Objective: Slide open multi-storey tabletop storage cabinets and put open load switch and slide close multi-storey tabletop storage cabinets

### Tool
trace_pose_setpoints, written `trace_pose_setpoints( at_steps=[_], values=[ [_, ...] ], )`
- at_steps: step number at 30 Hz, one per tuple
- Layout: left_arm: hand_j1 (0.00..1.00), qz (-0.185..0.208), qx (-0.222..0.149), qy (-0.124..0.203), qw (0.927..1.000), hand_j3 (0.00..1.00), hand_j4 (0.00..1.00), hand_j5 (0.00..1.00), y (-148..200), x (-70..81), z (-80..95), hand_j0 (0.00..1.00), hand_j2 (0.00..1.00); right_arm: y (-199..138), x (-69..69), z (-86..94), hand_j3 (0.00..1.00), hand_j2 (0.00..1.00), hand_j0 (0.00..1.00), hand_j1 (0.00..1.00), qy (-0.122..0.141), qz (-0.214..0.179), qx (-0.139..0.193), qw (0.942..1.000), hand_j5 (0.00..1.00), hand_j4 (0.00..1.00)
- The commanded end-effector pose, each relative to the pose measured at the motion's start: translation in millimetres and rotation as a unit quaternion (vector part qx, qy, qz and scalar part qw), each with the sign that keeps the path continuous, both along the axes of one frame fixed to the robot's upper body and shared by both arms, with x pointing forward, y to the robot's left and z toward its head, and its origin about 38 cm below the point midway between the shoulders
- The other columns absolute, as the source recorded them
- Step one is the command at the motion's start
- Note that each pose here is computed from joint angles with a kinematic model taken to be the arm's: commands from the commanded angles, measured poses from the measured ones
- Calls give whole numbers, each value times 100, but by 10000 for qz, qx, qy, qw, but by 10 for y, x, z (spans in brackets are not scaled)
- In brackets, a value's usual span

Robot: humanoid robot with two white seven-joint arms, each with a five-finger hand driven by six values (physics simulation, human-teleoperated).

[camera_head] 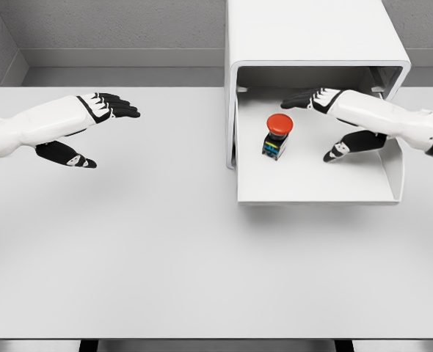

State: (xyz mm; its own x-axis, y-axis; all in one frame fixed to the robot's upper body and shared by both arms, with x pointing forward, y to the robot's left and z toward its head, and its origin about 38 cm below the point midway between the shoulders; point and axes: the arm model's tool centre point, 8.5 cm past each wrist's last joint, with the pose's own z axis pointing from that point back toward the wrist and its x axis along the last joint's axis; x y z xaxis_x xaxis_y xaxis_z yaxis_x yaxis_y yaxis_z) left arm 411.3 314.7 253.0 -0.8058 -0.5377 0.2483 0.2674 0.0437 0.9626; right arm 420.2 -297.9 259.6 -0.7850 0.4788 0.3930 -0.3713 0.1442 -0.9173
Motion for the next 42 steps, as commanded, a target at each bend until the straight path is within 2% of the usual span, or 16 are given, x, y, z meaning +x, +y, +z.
trace_pose_setpoints(
  at_steps=[1, 6, 11, 18, 23, 28, 31, 33, 38, 40, 41, 42],
  values=[
    [100, 6, -34, 3, 10000, 100, 100, 100, -2, 3, 9, 100, 100, -7, 20, -13, 100, 100, 100, 100, 2, -23, -13, 10000, 100, 100],
    [100, 11, -23, -1, 10000, 100, 100, 100, 4, 2, 10, 100, 100, 10, 109, 87, 100, 100, 100, 100, -127, -61, 35, 9999, 100, 100],
    [100, 4, -27, 0, 10000, 100, 100, 100, -2, 3, 8, 100, 100, -9, 83, 69, 94, 94, 94, 94, -97, -52, -30, 9999, 94, 94],
    [100, 2, -20, -3, 10000, 100, 100, 100, -2, 2, 7, 100, 100, -149, 67, 150, 87, 87, 87, 87, -167, -202, -63, 9996, 87, 87],
    [100, 2, -20, -3, 10000, 100, 100, 100, -2, 2, 7, 100, 100, -290, -47, 257, 87, 87, 87, 87, -207, -270, -140, 9993, 87, 87],
    [100, 2, -20, -3, 10000, 100, 100, 100, -2, 2, 7, 100, 100, -343, -227, 532, 87, 87, 87, 87, -384, -172, -194, 9989, 87, 87],
    [100, 2, -20, -3, 10000, 100, 100, 100, -2, 2, 7, 100, 100, -372, -339, 622, 87, 87, 87, 87, -408, -138, -202, 9989, 87, 87],
    [100, 9, -16, -4, 10000, 100, 100, 100, 4, 1, 9, 100, 100, -372, -358, 625, 87, 87, 87, 87, -408, -125, -230, 9988, 87, 87],
    [100, 9, -16, -4, 10000, 100, 100, 100, 4, 1, 9, 100, 100, -303, -343, 729, 90, 90, 90, 90, -619, -88, -52, 9980, 90, 90],
    [100, 9, -16, -4, 10000, 100, 100, 100, 4, 1, 9, 100, 100, -198, -319, 688, 90, 90, 90, 90, -597, 23, 61, 9982, 90, 90],
    [100, 9, -16, -4, 10000, 100, 100, 100, 4, 1, 9, 100, 100, -112, -318, 550, 90, 90, 90, 90, -423, 130, 80, 9990, 90, 90],
    [100, 9, -16, 4, 10000, 100, 100, 100, 5, -1, 2, 100, 100, -84, -322, 494, 90, 90, 90, 90, -348, 166, 77, 9992, 90, 90]
  ],
)
